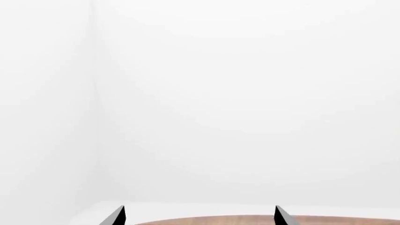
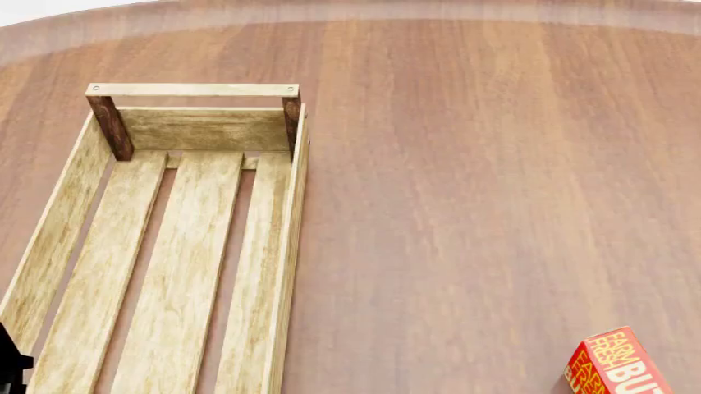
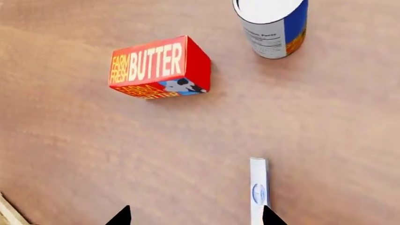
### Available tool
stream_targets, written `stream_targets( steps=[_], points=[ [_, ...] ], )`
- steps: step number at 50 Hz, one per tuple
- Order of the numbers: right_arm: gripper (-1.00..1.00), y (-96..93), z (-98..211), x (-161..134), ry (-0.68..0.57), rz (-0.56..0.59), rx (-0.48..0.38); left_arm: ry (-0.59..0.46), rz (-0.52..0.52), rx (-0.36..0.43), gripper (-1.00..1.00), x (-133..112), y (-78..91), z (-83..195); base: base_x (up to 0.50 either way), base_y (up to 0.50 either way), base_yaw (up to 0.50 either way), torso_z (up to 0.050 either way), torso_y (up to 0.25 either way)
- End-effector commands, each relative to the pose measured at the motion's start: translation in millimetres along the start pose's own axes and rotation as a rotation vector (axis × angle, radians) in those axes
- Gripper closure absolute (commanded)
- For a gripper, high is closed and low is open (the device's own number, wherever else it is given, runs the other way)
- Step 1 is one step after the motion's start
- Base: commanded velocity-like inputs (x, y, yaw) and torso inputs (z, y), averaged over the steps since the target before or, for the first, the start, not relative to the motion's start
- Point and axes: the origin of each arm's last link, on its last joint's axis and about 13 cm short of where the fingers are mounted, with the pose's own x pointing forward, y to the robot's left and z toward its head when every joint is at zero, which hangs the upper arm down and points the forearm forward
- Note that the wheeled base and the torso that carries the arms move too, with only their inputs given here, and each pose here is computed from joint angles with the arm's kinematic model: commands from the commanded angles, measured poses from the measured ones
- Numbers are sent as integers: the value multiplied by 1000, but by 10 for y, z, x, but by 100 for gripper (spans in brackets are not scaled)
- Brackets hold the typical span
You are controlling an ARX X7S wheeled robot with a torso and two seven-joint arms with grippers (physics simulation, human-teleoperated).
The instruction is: Pick up the cream cheese and put it in the tray.
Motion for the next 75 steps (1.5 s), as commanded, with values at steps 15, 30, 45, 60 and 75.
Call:
stream_targets(
  steps=[15,30,45,60,75],
  points=[
    [-100,-82,69,46,-64,-62,36,4,-1,4,-100,4,-5,-2,0,0,0,0,0],
    [-100,-53,-10,208,-76,-139,-78,18,-6,4,-100,23,-19,-38,0,0,0,0,0],
    [-100,-18,-175,434,-20,-179,-182,34,-9,6,-100,35,-31,-93,0,0,0,0,0],
    [-100,-20,-287,545,20,-188,-250,33,-9,10,-100,33,-35,-96,0,0,0,0,0],
    [-100,-33,-332,664,39,-213,-265,35,-8,12,-100,38,-32,-106,0,0,0,0,0]
  ],
)
